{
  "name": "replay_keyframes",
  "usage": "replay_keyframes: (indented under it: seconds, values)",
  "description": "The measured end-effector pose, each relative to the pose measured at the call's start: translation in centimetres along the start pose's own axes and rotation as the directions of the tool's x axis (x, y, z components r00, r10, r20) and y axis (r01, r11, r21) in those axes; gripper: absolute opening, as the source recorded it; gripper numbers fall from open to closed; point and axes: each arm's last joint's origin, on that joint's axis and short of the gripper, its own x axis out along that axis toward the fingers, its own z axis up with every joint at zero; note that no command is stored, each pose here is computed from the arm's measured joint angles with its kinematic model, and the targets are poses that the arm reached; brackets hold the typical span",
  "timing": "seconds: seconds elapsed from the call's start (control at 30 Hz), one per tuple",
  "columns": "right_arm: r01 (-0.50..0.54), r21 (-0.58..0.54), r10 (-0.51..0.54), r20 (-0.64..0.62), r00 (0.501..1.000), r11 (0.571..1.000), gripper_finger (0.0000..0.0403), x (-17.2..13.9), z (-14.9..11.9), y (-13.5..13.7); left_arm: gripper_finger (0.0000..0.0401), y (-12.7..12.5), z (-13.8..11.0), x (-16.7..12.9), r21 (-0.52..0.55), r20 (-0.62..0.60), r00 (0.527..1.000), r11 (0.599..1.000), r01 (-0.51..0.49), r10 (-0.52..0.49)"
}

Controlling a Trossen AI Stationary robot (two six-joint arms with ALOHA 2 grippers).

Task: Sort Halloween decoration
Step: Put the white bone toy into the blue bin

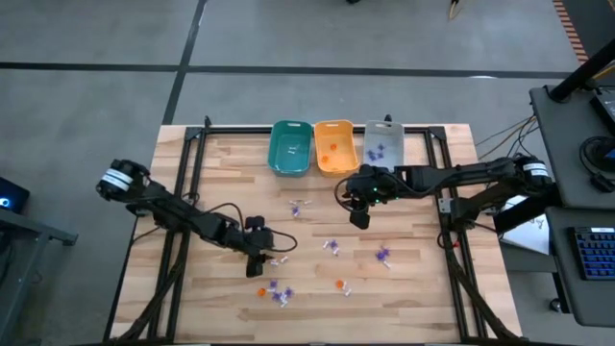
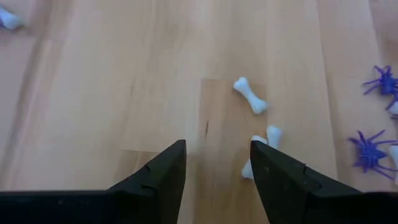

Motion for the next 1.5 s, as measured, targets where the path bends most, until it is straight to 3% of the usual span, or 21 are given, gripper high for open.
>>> replay_keyframes:
  seconds: [0.7,1.0,1.2,1.5]
  values:
    - [-0.002,0.008,0.002,0.009,1.0,1.0,0.0087,0.0,0.0,0.0,0.016,-0.3,-0.5,1.2,-0.011,-0.013,1.0,1.0,-0.012,0.012]
    - [-0.003,0.008,0.003,0.011,1.0,1.0,0.0087,0.1,0.0,0.0,0.011,-0.2,-0.5,1.2,-0.011,-0.005,0.999,0.999,-0.036,0.036]
    - [-0.003,0.007,0.003,0.011,1.0,1.0,0.0085,0.1,0.0,0.0,0.0099,-0.2,-0.3,1.3,0.031,0.042,0.997,0.997,-0.066,0.065]
    - [-0.006,0.008,0.006,0.023,1.0,1.0,0.0091,0.1,0.0,0.0,0.013,-0.2,-0.2,1.3,0.219,0.045,0.997,0.974,-0.065,0.057]
